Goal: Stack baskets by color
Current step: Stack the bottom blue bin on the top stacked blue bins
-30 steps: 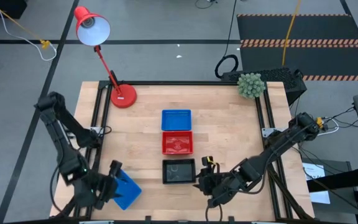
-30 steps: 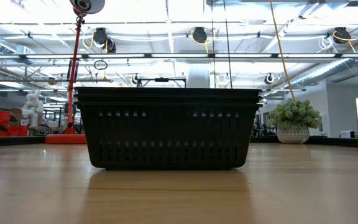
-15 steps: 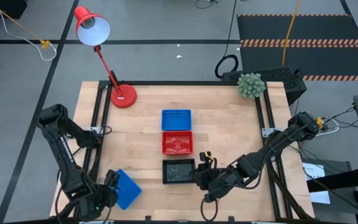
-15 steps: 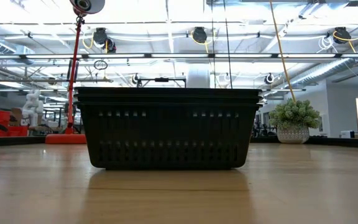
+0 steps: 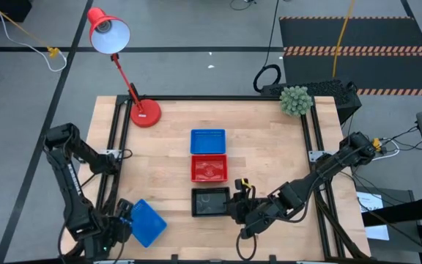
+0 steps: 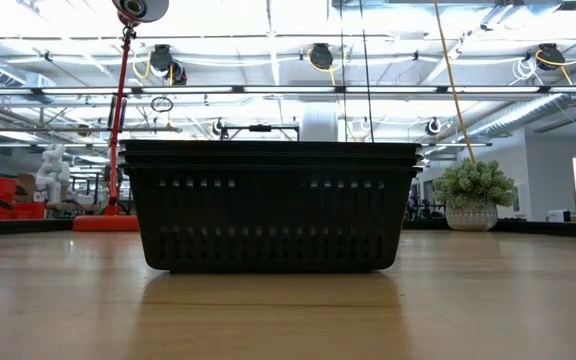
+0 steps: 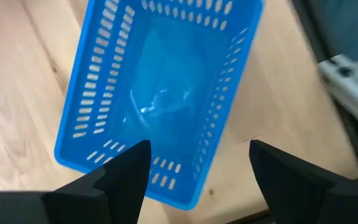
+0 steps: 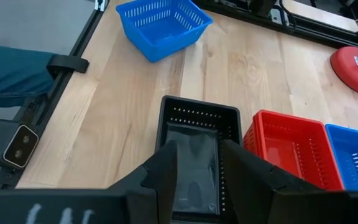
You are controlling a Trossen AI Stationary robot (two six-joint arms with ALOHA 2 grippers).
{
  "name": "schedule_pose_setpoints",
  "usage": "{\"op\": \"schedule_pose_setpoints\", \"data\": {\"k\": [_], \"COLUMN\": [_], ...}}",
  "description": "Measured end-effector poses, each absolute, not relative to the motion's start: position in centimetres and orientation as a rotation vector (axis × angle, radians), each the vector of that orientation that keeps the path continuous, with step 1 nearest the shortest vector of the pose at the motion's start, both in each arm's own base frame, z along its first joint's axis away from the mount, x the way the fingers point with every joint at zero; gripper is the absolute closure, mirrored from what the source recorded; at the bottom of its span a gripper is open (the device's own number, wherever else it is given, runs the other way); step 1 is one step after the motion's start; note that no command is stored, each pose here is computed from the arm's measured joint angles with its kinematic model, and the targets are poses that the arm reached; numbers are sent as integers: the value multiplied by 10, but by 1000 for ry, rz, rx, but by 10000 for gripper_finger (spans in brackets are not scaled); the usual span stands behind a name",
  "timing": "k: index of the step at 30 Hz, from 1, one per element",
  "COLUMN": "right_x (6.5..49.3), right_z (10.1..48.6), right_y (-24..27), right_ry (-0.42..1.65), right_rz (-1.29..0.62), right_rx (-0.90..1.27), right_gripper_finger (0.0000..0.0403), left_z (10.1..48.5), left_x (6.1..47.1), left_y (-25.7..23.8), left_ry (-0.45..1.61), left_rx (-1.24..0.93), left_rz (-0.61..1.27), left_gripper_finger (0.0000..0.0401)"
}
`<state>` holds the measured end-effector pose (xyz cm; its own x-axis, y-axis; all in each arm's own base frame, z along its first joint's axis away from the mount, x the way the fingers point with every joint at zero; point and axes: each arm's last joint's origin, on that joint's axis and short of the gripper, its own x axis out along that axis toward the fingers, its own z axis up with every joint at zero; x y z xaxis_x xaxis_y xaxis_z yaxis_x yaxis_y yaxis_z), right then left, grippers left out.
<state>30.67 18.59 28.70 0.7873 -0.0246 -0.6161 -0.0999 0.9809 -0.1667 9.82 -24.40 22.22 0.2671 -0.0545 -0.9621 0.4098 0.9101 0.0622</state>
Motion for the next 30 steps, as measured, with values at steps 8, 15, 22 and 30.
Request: {"op": "schedule_pose_setpoints", "data": {"k": [8,15,22,30], "right_x": [307,307,307,307], "right_z": [287,287,287,287], "right_y": [186,186,186,186], "right_ry": [660,661,661,661], "right_rz": [41,41,41,41], "right_rx": [-192,-193,-192,-192], "right_gripper_finger": [284,284,284,284], "left_z": [202,191,187,187], "left_x": [96,94,93,93], "left_y": [-240,-237,-234,-234], "left_ry": [1299,1332,1342,1340], "left_rx": [308,303,316,303], "left_rz": [-337,-357,-352,-341], "left_gripper_finger": [169,248,312,371]}}
